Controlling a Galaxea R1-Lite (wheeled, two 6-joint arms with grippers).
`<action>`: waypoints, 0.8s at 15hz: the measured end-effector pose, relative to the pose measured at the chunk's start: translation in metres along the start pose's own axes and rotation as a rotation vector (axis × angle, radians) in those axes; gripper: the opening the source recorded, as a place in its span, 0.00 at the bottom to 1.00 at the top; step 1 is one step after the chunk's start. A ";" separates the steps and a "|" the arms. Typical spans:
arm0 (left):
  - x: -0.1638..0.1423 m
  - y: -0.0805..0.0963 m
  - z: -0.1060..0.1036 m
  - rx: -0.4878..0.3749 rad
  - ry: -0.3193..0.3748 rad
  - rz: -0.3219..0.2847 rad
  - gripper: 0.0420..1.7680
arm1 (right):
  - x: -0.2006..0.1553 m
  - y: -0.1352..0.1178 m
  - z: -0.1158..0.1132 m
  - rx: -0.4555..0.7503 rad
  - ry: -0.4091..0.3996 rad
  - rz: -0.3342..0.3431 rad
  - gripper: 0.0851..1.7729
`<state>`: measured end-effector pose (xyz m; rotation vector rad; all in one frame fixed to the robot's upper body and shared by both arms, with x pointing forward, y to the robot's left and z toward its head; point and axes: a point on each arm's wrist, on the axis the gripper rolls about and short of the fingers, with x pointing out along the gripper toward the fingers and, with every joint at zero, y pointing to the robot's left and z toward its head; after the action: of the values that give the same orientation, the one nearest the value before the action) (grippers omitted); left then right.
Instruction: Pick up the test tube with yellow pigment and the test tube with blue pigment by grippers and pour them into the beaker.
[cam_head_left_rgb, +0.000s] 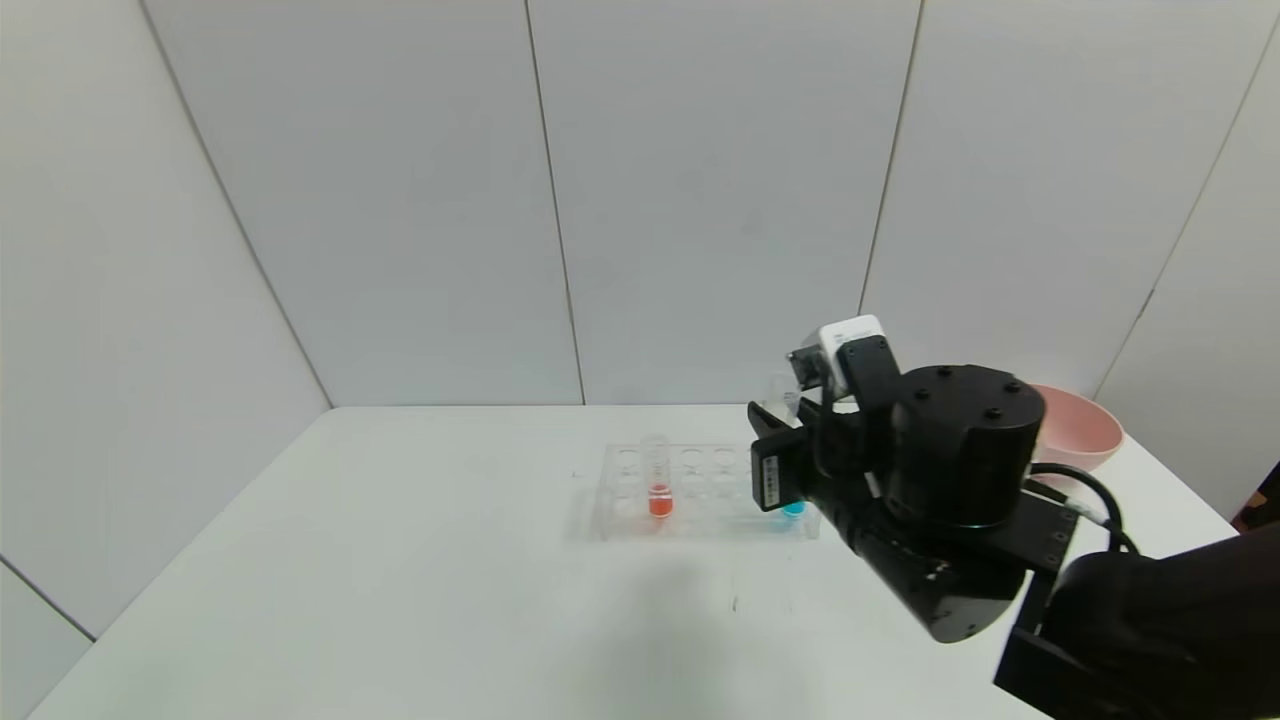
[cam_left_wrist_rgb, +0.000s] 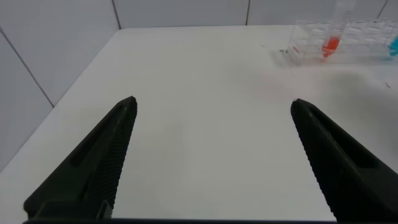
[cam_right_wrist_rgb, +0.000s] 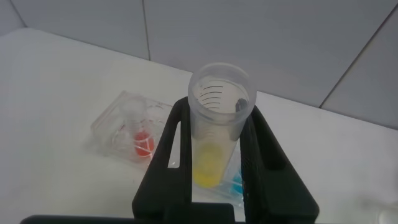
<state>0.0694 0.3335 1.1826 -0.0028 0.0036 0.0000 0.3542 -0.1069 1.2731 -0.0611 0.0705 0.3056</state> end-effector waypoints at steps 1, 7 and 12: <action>0.000 0.000 0.000 0.000 0.000 0.000 1.00 | -0.009 -0.014 -0.001 -0.008 0.015 0.048 0.25; 0.000 0.000 0.000 0.000 0.000 0.000 1.00 | -0.049 -0.101 -0.009 -0.051 0.110 0.222 0.25; 0.000 0.000 0.000 0.000 0.000 0.000 1.00 | -0.076 -0.175 -0.008 -0.067 0.255 0.331 0.25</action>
<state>0.0694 0.3335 1.1826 -0.0028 0.0036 -0.0004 0.3346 -0.2971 1.2802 -0.1557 0.3259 0.6304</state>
